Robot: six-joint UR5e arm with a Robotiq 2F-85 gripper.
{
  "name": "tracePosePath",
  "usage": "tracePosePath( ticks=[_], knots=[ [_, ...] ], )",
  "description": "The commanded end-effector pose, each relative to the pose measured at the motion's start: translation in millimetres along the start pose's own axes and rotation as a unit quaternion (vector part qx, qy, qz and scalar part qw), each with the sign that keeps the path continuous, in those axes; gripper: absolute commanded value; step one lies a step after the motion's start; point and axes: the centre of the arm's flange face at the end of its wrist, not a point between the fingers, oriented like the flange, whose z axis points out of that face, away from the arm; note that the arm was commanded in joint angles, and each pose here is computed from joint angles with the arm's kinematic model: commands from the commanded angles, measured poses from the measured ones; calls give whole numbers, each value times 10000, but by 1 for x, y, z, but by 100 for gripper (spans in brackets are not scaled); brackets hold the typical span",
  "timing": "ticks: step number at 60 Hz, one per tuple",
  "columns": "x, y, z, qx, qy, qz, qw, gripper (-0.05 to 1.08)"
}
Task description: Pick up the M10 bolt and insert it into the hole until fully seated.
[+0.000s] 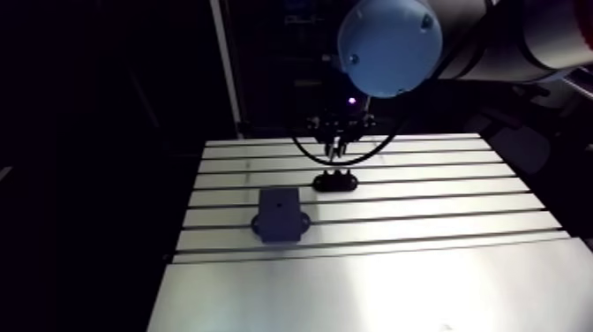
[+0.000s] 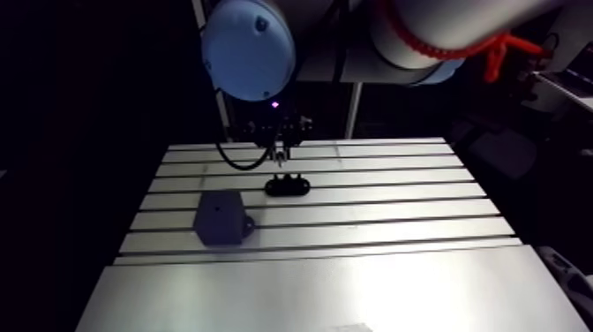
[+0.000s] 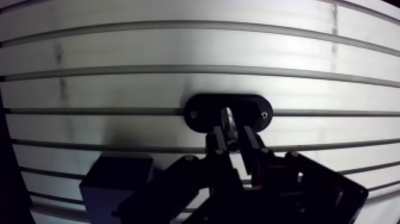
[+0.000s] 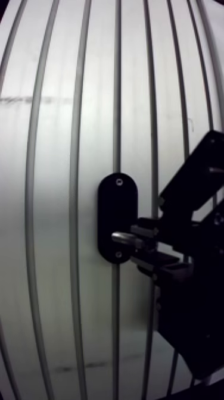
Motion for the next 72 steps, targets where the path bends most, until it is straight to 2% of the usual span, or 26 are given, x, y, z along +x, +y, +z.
tracePosePath(
  ticks=[1, 14, 27, 38, 44, 54, 72],
  knots=[
    [6, 1, -35, -7, 63, 6, 10000, 104],
    [12, 0, -69, 3, 55, 6, 10000, 107],
    [15, 1, -94, -2, -66, 158, 9999, 107],
    [16, -3, -109, 59, -448, 214, 9987, 107],
    [18, -6, -123, 120, -664, 193, 9975, 107],
    [19, -11, -131, 219, -785, 178, 9965, 107],
    [16, -39, -139, 223, -1085, -40, 9938, 107]
  ],
)
